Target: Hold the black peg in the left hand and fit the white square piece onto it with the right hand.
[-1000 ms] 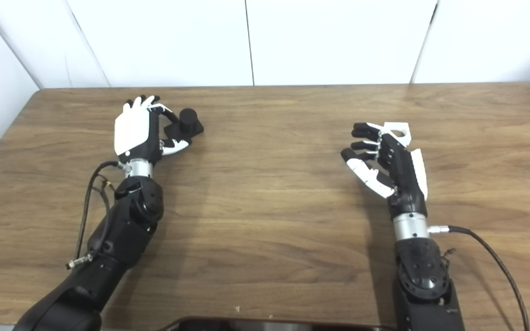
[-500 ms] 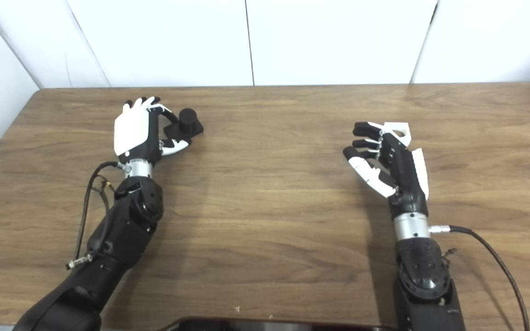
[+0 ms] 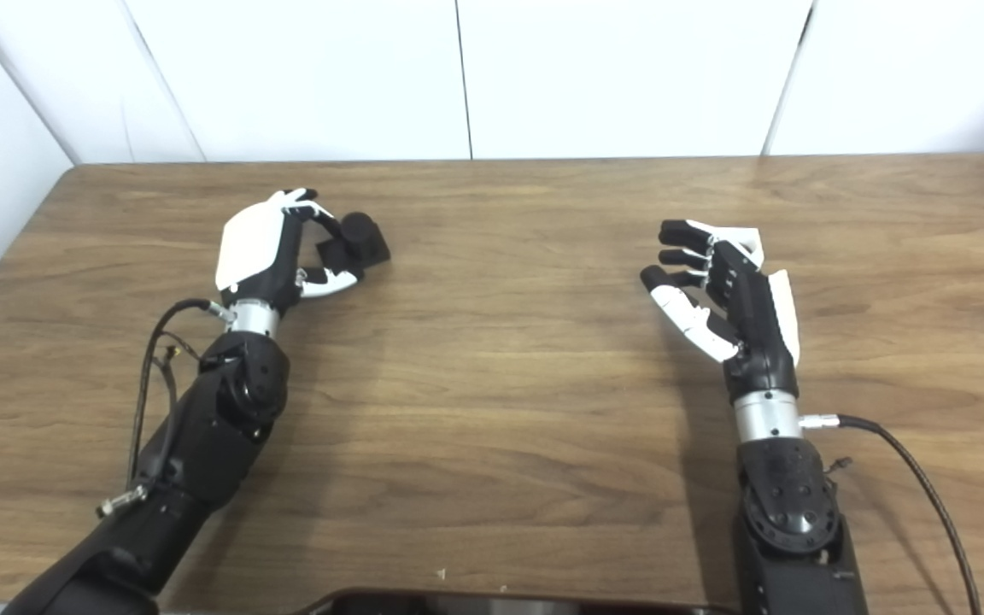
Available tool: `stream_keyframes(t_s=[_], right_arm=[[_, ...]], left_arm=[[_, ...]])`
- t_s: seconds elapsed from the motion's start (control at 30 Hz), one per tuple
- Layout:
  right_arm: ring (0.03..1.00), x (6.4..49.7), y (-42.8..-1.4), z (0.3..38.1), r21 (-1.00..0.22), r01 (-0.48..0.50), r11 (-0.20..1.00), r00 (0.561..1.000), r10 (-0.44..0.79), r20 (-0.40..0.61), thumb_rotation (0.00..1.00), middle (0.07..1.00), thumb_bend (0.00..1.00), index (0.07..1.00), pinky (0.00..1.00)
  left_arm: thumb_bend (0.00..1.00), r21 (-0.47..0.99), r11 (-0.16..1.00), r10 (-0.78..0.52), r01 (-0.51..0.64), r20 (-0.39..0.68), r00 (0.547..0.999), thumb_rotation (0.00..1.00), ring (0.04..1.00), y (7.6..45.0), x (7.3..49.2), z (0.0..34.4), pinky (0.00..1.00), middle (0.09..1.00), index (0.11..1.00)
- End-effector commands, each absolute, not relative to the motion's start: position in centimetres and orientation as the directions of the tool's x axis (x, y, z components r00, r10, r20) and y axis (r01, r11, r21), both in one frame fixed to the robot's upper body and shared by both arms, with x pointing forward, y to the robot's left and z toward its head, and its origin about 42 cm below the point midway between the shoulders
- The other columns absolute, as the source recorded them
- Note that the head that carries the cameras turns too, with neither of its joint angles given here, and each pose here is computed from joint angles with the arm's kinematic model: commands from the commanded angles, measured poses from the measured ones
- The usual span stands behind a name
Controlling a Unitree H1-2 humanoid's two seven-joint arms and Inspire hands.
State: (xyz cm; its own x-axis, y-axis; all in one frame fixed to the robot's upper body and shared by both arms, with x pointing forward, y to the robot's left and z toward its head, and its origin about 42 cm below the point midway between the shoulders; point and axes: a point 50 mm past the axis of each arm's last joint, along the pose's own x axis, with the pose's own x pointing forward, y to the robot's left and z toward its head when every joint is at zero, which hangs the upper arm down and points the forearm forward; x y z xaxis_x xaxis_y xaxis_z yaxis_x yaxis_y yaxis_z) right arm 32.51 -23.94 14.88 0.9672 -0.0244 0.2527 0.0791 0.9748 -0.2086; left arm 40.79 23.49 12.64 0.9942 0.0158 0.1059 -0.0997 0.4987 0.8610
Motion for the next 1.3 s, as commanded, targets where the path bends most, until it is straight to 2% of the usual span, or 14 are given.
stream_keyframes(t_s=[0.0, 0.13, 0.2, 0.23, 0.27, 0.33, 0.63, 0.77, 1.27], right_arm=[[0.691, 33.3, -23.9, 17.1, -0.199, 0.085, 0.976, 0.943, -0.013, 0.334, 0.47, 0.725, 0.60, 0.713, 0.61], [0.693, 33.3, -23.9, 17.2, -0.196, 0.086, 0.977, 0.944, -0.017, 0.330, 0.47, 0.725, 0.61, 0.715, 0.61], [0.693, 33.3, -23.9, 17.3, -0.202, 0.087, 0.975, 0.943, -0.015, 0.332, 0.47, 0.726, 0.60, 0.718, 0.61], [0.691, 33.3, -23.9, 17.4, -0.206, 0.088, 0.975, 0.943, -0.015, 0.333, 0.47, 0.726, 0.60, 0.719, 0.60], [0.688, 33.3, -23.9, 17.5, -0.208, 0.089, 0.974, 0.942, -0.014, 0.335, 0.47, 0.724, 0.60, 0.719, 0.60], [0.683, 33.4, -23.9, 17.6, -0.213, 0.089, 0.973, 0.941, -0.012, 0.339, 0.46, 0.722, 0.59, 0.718, 0.59], [0.688, 33.3, -23.8, 17.9, -0.221, 0.096, 0.971, 0.940, -0.015, 0.340, 0.46, 0.729, 0.59, 0.724, 0.60], [0.690, 33.3, -23.9, 18.0, -0.218, 0.095, 0.971, 0.940, -0.016, 0.340, 0.46, 0.730, 0.59, 0.725, 0.60], [0.694, 33.3, -24.0, 18.1, -0.222, 0.105, 0.970, 0.940, -0.023, 0.342, 0.47, 0.736, 0.58, 0.723, 0.60]], left_arm=[[0.51, 0.861, 0.506, -0.097, 0.054, -0.005, 0.995, 0.09, 0.962, 21.4, 39.0, 10.2, 0.95, 0.904, 0.494], [0.51, 0.864, 0.497, -0.142, 0.076, -0.006, 0.990, 0.10, 0.987, 20.5, 38.1, 10.2, 0.99, 0.923, 0.494], [0.63, 0.872, 0.481, -0.166, 0.089, -0.010, 0.986, 0.36, 0.997, 20.1, 37.7, 10.3, 1.00, 0.935, 0.565], [0.66, 0.879, 0.468, -0.179, 0.094, -0.010, 0.984, 0.43, 0.999, 19.9, 37.5, 10.3, 1.00, 0.940, 0.586], [0.69, 0.883, 0.458, -0.192, 0.097, -0.008, 0.981, 0.48, 1.000, 19.7, 37.3, 10.4, 1.00, 0.945, 0.601], [0.70, 0.893, 0.439, -0.219, 0.105, -0.007, 0.976, 0.51, 1.000, 19.4, 36.8, 10.5, 1.00, 0.953, 0.611], [0.72, 0.906, 0.398, -0.314, 0.144, -0.013, 0.949, 0.51, 1.000, 17.8, 35.0, 11.2, 1.00, 0.954, 0.617], [0.74, 0.907, 0.392, -0.339, 0.156, -0.015, 0.941, 0.57, 1.000, 17.2, 34.5, 11.5, 1.00, 0.961, 0.624], [0.73, 0.902, 0.398, -0.340, 0.168, -0.025, 0.940, 0.53, 1.000, 16.3, 34.4, 11.5, 1.00, 0.959, 0.621]])
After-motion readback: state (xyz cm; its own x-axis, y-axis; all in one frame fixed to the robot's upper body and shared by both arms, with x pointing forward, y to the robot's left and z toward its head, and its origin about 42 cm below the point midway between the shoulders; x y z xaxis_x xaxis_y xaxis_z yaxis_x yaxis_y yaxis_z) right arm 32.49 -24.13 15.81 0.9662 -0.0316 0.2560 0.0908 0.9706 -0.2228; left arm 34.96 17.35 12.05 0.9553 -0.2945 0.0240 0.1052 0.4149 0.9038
